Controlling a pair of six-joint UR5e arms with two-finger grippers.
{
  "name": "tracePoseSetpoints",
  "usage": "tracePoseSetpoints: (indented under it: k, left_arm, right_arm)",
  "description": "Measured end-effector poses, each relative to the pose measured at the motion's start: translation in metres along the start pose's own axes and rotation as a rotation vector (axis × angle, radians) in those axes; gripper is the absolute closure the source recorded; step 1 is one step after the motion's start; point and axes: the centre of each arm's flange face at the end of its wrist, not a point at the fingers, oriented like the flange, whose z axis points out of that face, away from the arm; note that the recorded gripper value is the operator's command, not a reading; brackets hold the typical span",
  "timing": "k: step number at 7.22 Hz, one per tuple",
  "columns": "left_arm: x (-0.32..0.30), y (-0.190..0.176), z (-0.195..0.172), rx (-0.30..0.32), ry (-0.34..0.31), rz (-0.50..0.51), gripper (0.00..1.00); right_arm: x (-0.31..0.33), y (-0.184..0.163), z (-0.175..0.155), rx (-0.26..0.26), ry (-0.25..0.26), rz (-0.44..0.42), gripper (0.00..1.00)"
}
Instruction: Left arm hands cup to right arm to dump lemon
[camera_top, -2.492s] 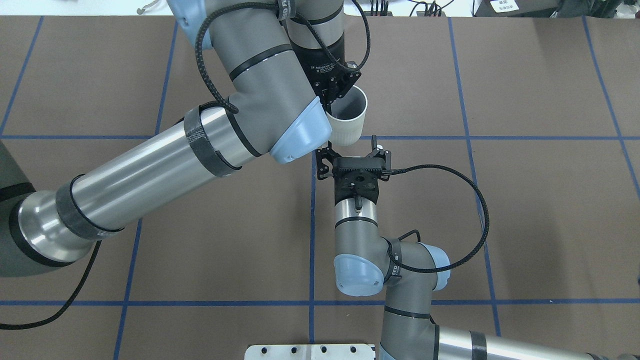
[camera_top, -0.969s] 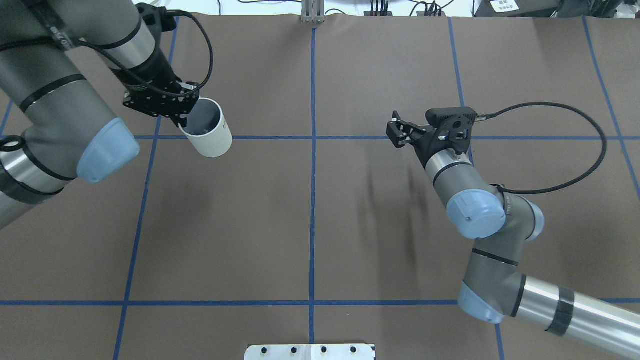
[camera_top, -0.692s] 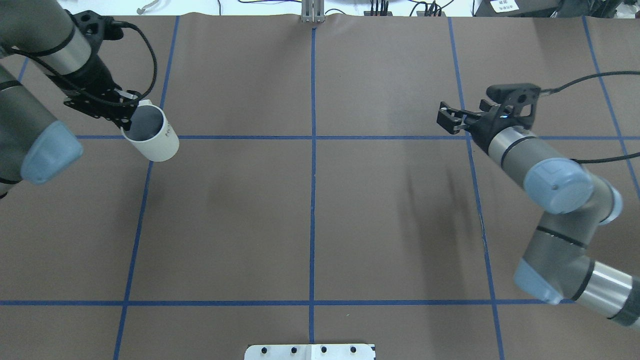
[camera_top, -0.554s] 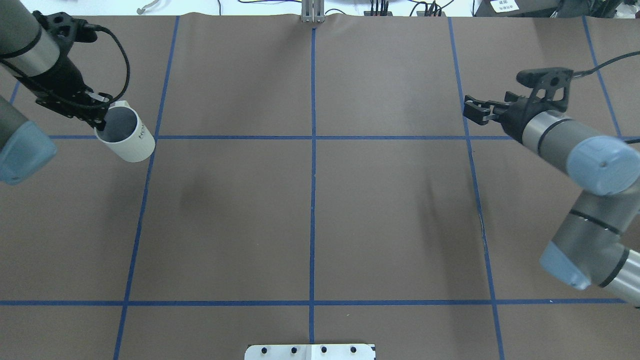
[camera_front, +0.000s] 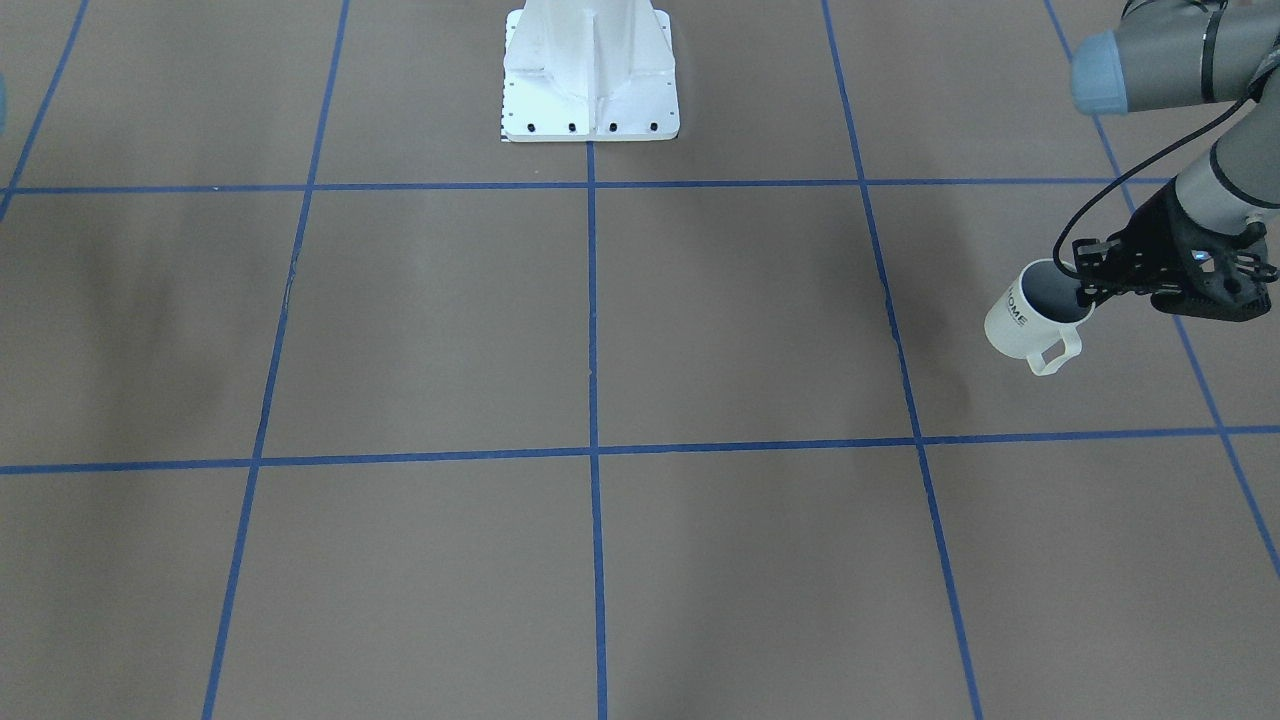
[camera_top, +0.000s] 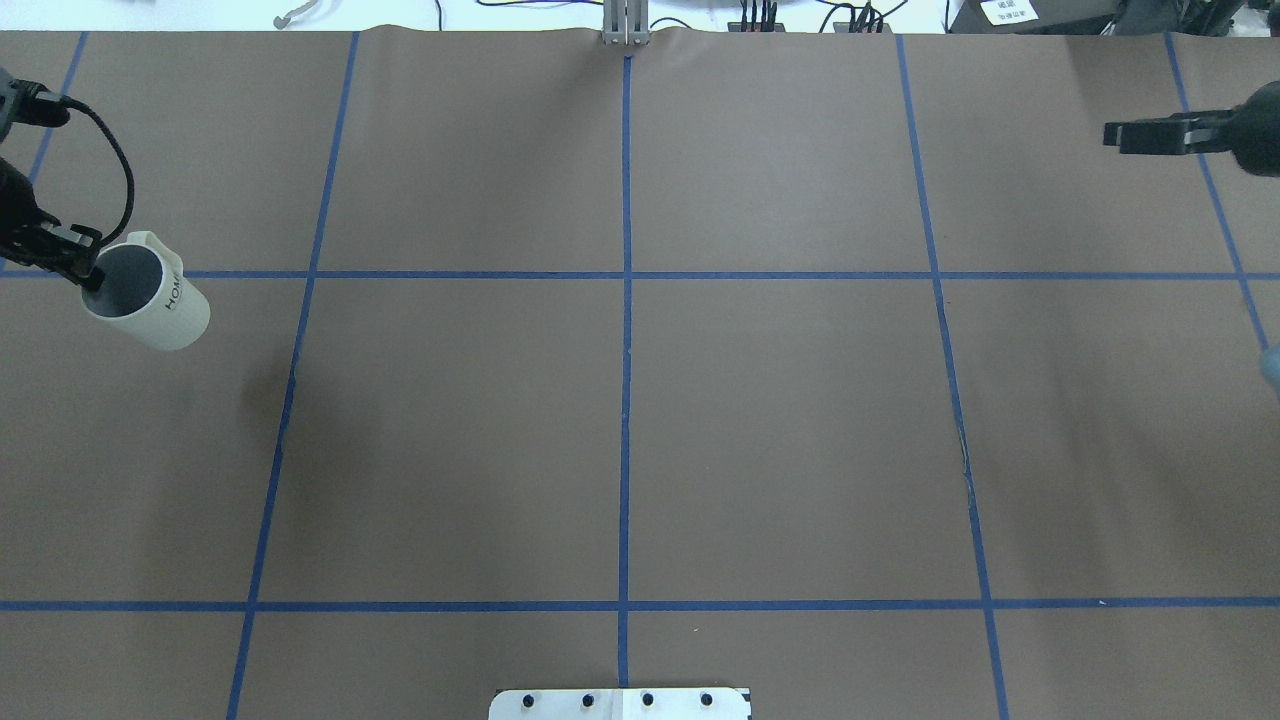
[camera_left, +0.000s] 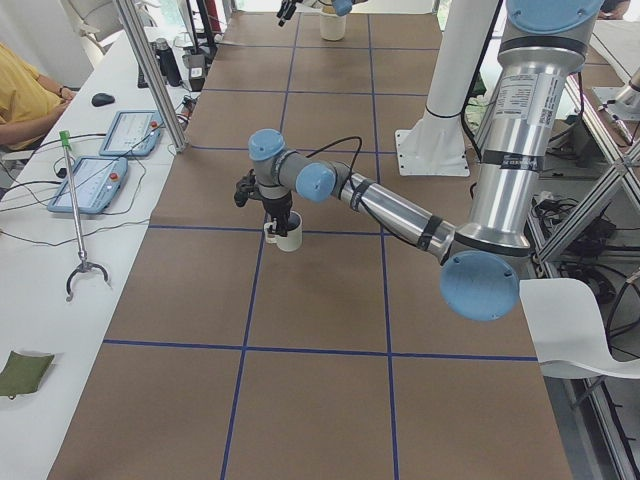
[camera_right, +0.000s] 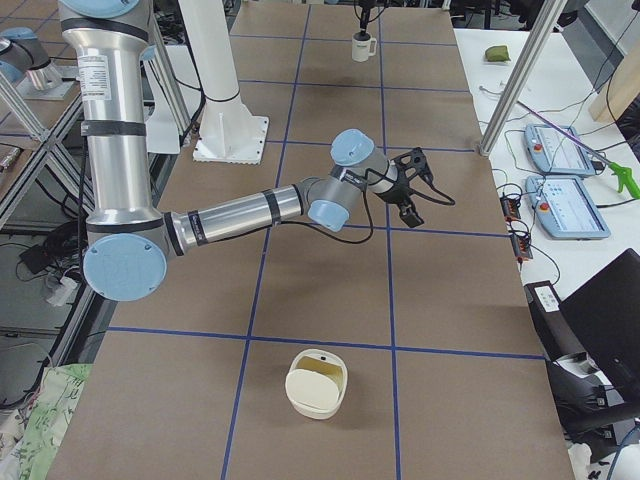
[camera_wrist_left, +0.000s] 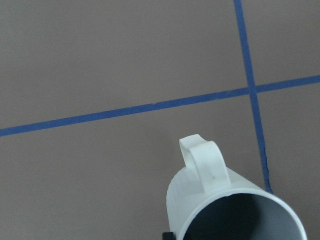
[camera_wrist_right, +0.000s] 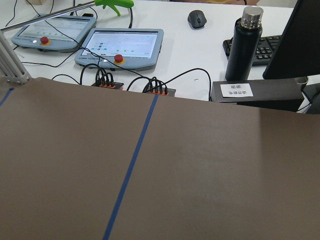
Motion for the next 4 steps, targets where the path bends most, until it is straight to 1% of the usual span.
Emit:
tracePoseSetpoints:
  k: [1,2,3,4]
  left_arm:
    - [-0.011,0.005,0.01,-0.018,-0.003,-0.013,0.8]
    - [-0.019,0.007,0.019,-0.035,-0.009,-0.025,0.22]
    - [-0.026,0.009,0.028,-0.051,-0.019,-0.036,0.0]
    - [-0.031,0.009,0.033,-0.057,-0.027,-0.041,0.0]
  right_arm:
    - [0.017,-0.005,-0.014,-0.02,-0.003,-0.013,0.0]
    - [0.025,-0.007,-0.022,-0.031,-0.009,-0.016,0.0]
    - [0.029,-0.008,-0.025,-0.037,-0.012,-0.016,0.0]
    - [0.032,-0.006,-0.026,-0.044,-0.01,-0.014,0.0]
